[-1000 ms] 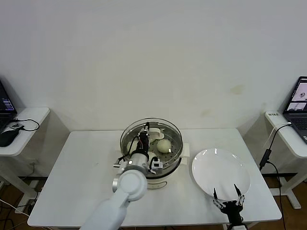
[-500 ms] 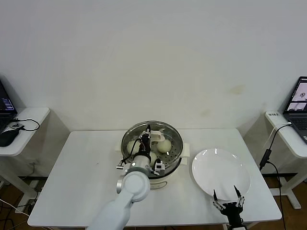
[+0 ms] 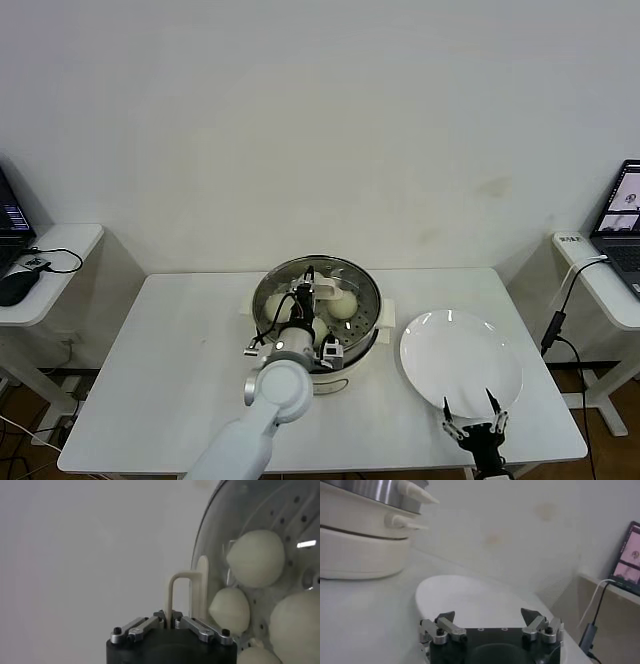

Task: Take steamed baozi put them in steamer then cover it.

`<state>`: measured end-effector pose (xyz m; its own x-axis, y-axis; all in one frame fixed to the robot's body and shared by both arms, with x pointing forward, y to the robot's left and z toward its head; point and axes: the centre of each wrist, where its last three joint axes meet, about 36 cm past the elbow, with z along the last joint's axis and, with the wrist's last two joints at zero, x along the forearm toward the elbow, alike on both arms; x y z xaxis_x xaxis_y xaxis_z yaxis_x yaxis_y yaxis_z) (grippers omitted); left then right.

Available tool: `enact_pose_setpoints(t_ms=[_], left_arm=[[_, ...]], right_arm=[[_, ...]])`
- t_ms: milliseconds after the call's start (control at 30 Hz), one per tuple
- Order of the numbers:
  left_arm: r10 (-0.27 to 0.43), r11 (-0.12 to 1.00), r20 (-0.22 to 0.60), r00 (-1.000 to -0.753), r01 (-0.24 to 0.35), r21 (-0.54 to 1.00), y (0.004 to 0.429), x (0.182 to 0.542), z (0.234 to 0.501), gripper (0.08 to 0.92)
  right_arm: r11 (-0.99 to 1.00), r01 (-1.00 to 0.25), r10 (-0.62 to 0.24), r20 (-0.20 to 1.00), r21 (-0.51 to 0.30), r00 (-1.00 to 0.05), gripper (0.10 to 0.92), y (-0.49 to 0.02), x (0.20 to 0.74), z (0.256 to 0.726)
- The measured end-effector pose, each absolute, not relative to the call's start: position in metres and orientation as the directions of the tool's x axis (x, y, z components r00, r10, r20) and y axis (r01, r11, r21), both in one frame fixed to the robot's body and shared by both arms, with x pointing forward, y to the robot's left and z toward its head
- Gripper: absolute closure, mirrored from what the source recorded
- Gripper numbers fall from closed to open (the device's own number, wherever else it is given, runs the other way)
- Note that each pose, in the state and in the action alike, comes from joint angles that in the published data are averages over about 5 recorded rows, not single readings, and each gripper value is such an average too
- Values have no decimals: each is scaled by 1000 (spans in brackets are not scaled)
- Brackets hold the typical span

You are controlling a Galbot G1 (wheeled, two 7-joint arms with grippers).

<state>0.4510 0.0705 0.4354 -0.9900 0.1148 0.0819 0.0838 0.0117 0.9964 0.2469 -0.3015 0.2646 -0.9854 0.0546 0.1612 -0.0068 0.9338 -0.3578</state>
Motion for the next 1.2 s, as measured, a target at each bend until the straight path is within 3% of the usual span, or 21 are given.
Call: enact_pose_setpoints(t_ms=[267,933,1033,1200], left_arm=[[115,22,78,-990,81,996,69,450,435,823],[148,78,45,-988,57,995,85,410,445,253],[156,101,36,-987,52,993,94,396,448,195],[165,181,12,-986,42,983,115,370,457,177]], right_arm=[[934,-12,50,164,-357,-985,200,-300,247,264],[932,-25,43,177,-363,-983,200,-297,243,262],[931,-26,42,179,-364,-983,199,-298,242,262],[930,-26,43,178,-367,-983,200,-300,242,263]])
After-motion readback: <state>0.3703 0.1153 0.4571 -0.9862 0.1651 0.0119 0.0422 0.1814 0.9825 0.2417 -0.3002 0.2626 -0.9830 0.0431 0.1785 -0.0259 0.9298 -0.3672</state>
